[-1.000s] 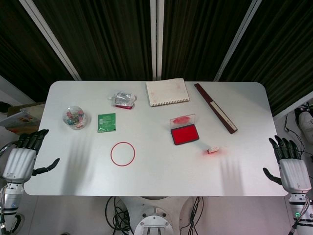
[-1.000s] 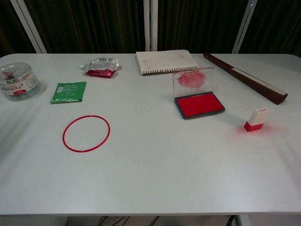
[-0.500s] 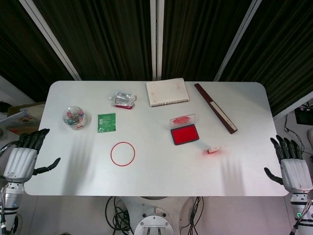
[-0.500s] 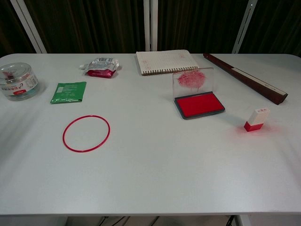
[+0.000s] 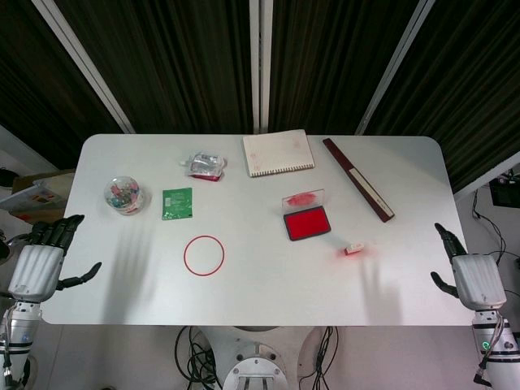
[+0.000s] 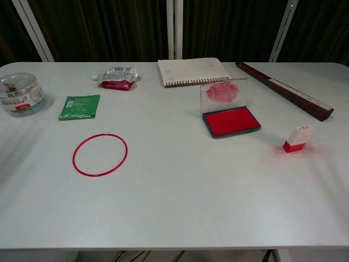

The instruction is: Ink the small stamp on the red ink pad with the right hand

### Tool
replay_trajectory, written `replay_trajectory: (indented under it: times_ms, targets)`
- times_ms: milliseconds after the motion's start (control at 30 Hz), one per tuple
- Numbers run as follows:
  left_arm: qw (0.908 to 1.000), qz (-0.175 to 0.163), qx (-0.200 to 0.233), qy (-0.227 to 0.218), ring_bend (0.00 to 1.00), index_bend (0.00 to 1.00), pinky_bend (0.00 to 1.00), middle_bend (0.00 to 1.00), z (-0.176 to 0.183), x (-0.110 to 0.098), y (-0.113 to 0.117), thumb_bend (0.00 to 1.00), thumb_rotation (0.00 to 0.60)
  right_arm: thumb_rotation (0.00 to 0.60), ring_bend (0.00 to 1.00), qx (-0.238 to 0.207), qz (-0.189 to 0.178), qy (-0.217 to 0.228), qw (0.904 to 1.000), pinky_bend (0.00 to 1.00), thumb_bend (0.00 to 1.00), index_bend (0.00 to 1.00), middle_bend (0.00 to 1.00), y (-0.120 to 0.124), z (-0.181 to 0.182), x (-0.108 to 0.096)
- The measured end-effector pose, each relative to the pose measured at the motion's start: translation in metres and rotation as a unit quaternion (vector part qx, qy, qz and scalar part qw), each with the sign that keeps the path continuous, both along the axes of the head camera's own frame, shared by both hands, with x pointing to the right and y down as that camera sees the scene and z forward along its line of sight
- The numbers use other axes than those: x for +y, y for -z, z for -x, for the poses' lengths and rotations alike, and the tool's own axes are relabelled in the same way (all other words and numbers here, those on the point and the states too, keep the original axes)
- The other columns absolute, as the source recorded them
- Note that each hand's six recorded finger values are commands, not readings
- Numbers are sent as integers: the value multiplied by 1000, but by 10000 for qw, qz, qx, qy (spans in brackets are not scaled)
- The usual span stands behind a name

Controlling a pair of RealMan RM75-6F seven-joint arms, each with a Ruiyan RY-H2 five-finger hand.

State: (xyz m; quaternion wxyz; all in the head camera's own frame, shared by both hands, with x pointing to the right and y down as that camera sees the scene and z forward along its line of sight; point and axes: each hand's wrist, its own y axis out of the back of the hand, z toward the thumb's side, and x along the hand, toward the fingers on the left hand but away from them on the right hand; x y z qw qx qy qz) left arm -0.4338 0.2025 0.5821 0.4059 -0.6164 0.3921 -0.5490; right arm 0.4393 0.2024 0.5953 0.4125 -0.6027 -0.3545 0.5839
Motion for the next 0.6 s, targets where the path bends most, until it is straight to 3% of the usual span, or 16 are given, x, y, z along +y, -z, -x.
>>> replay_trajectory:
  times_ms: [200, 433, 600]
  targets:
    - [10000, 40, 38, -2, 128, 62, 200, 123, 0, 1, -3, 195, 242, 600, 903, 145, 253, 653, 9974, 1000, 131, 0, 197, -25, 35, -18]
    - [9999, 80, 41, 57, 128, 62, 200, 123, 4, 3, -5, 196, 239, 600, 903, 188, 659, 1499, 9863, 1000, 140, 24, 200, -70, 100, -37]
    - [9999, 72, 37, 93, 128, 62, 200, 123, 8, 5, -4, 196, 242, 600, 902, 212, 860, 1651, 9823, 1000, 145, 59, 204, -95, 126, -42]
